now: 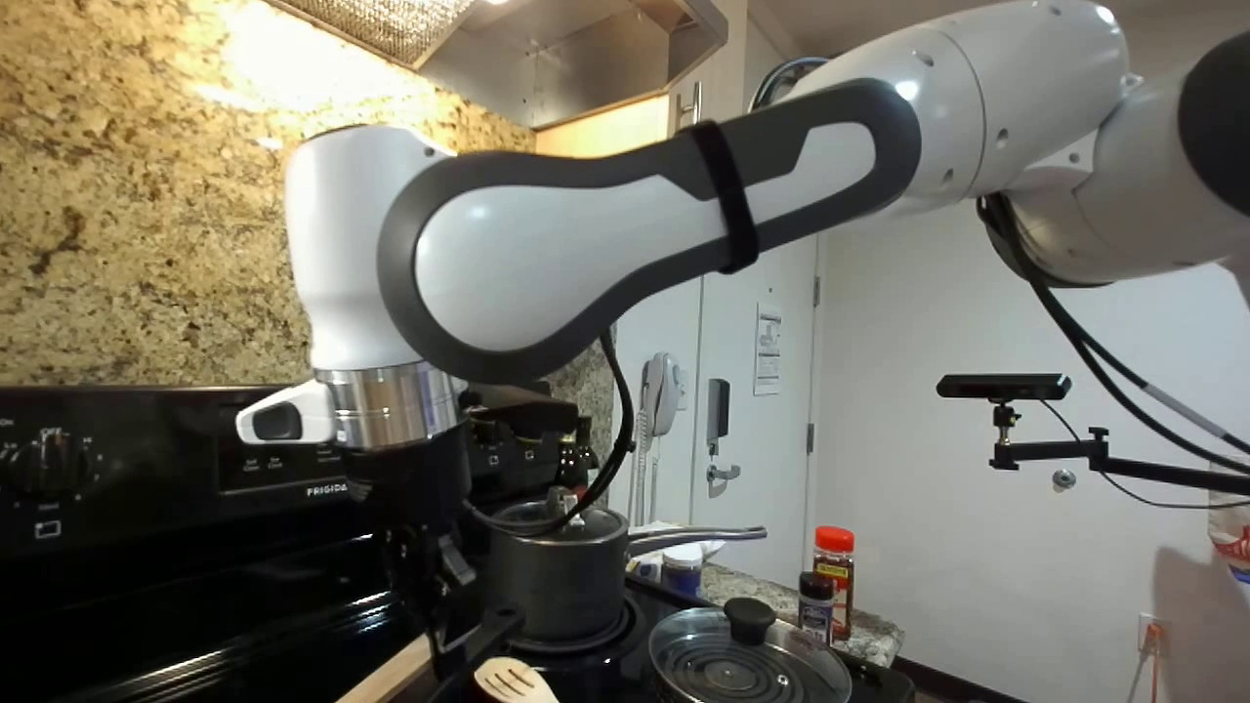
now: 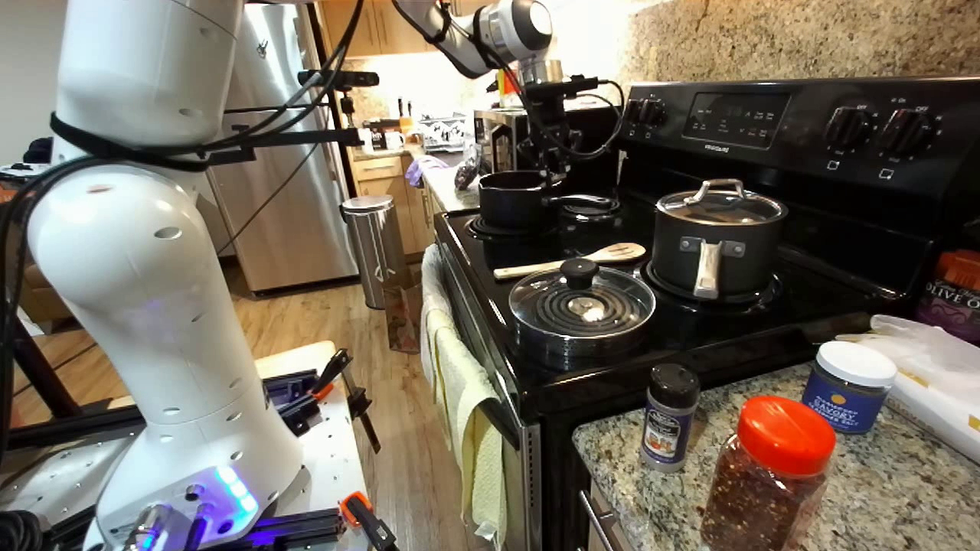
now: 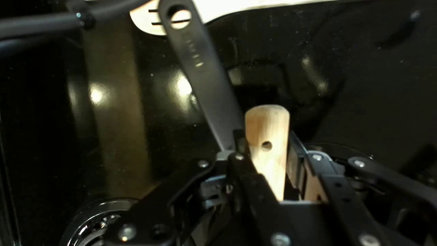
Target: Remove the cooking stick from the pot and put on the stove
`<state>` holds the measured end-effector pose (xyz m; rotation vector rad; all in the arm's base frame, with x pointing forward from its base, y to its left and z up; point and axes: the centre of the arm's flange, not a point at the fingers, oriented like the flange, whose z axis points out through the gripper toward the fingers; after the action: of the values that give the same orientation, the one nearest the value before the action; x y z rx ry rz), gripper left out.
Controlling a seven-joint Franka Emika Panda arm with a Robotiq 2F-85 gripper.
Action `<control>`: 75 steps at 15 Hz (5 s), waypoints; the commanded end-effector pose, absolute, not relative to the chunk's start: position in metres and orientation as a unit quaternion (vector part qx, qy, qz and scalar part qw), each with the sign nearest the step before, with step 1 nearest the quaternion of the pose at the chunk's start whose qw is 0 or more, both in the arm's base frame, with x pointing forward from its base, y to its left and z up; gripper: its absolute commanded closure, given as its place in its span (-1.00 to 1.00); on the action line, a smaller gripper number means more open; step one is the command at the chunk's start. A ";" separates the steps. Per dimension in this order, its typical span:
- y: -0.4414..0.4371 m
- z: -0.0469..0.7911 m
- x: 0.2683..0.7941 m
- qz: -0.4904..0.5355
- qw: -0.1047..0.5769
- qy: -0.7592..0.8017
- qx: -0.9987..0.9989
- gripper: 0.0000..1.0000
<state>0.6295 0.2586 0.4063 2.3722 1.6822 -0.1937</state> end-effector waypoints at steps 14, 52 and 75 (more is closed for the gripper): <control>0.251 0.441 0.617 -0.038 0.104 0.571 0.813 0.86; 0.026 0.384 0.496 0.240 -0.087 0.146 0.956 0.86; 0.046 0.306 0.473 0.161 -0.115 0.076 0.977 0.86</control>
<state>0.4805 0.0314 0.3100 3.3427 0.2772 0.6041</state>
